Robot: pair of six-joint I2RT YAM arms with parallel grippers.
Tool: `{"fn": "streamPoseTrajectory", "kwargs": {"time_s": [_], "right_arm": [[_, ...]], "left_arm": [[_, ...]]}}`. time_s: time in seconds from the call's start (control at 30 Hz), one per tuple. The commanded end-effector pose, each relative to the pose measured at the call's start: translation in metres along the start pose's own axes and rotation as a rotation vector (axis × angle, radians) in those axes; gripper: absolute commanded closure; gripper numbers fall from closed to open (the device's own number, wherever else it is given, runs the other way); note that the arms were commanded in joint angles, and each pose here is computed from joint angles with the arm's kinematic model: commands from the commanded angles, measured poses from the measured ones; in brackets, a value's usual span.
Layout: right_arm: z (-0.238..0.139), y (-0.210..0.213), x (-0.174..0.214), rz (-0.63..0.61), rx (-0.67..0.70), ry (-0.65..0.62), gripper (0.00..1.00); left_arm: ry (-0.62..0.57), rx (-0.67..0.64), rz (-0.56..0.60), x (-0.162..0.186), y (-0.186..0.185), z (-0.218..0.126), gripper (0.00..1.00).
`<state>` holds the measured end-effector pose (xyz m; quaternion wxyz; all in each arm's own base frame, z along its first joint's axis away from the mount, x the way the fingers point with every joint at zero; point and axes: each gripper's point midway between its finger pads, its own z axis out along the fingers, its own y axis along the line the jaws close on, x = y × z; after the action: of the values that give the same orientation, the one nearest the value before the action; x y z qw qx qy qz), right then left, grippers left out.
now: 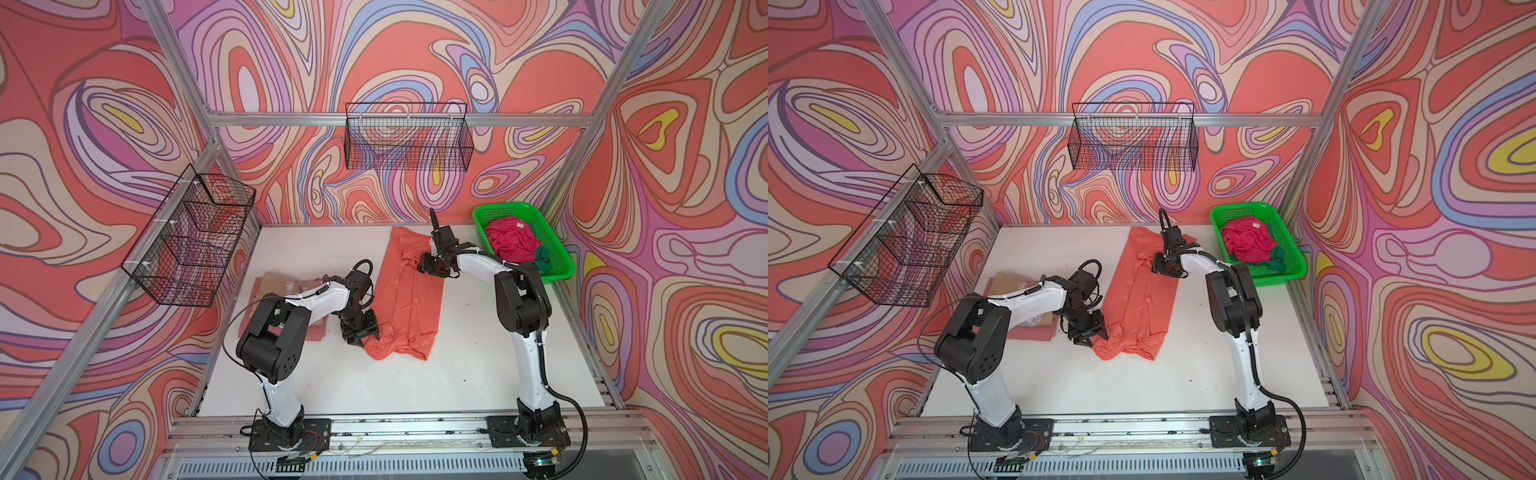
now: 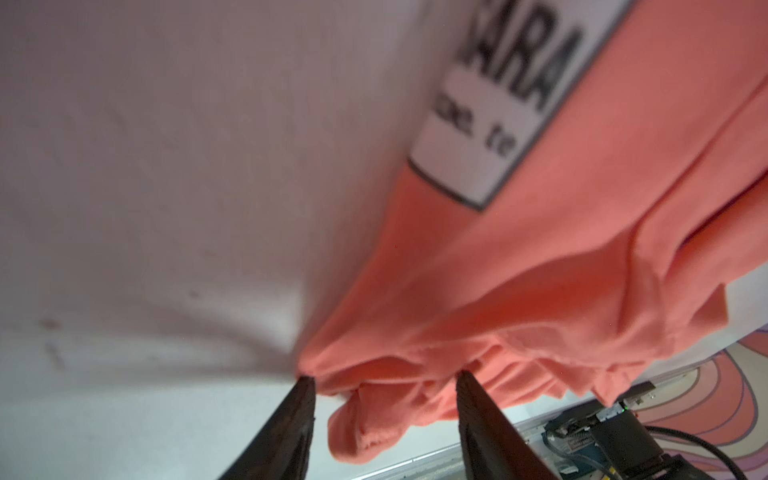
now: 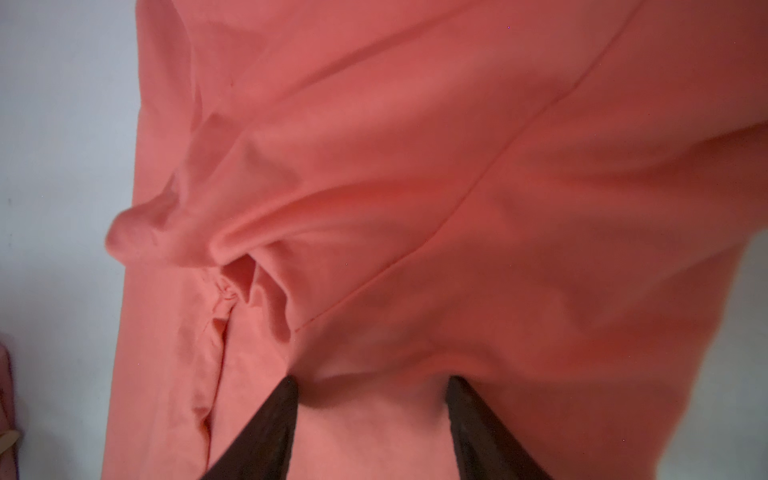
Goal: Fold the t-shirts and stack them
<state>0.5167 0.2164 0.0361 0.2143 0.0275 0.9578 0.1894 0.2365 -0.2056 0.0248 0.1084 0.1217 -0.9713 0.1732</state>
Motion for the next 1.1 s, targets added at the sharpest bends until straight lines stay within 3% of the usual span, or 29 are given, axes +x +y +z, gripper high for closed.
{"fn": "streamPoseTrajectory", "kwargs": {"time_s": [0.0, 0.17, 0.33, 0.63, 0.73, 1.07], "right_arm": [[0.011, -0.001, 0.033, -0.057, -0.028, 0.137, 0.37], [-0.016, 0.013, 0.025, -0.082, -0.063, 0.111, 0.34], [-0.06, 0.031, 0.025, -0.061, -0.107, 0.067, 0.3], [-0.101, 0.035, 0.125, -0.055, -0.103, 0.143, 0.29], [-0.109, 0.042, 0.155, -0.056, -0.113, 0.168, 0.32], [-0.107, 0.046, 0.214, -0.03, -0.09, 0.228, 0.35]], "left_arm": [[0.052, 0.019, -0.038, 0.026, -0.003, 0.019, 0.42], [0.083, 0.071, -0.048, 0.05, -0.011, 0.032, 0.41], [0.051, 0.105, -0.031, 0.066, -0.015, 0.017, 0.41], [-0.074, 0.066, 0.076, 0.074, 0.004, -0.02, 0.14], [-0.096, 0.026, 0.088, 0.066, 0.016, -0.024, 0.12], [-0.092, 0.096, 0.057, 0.035, 0.018, -0.027, 0.14]]}}
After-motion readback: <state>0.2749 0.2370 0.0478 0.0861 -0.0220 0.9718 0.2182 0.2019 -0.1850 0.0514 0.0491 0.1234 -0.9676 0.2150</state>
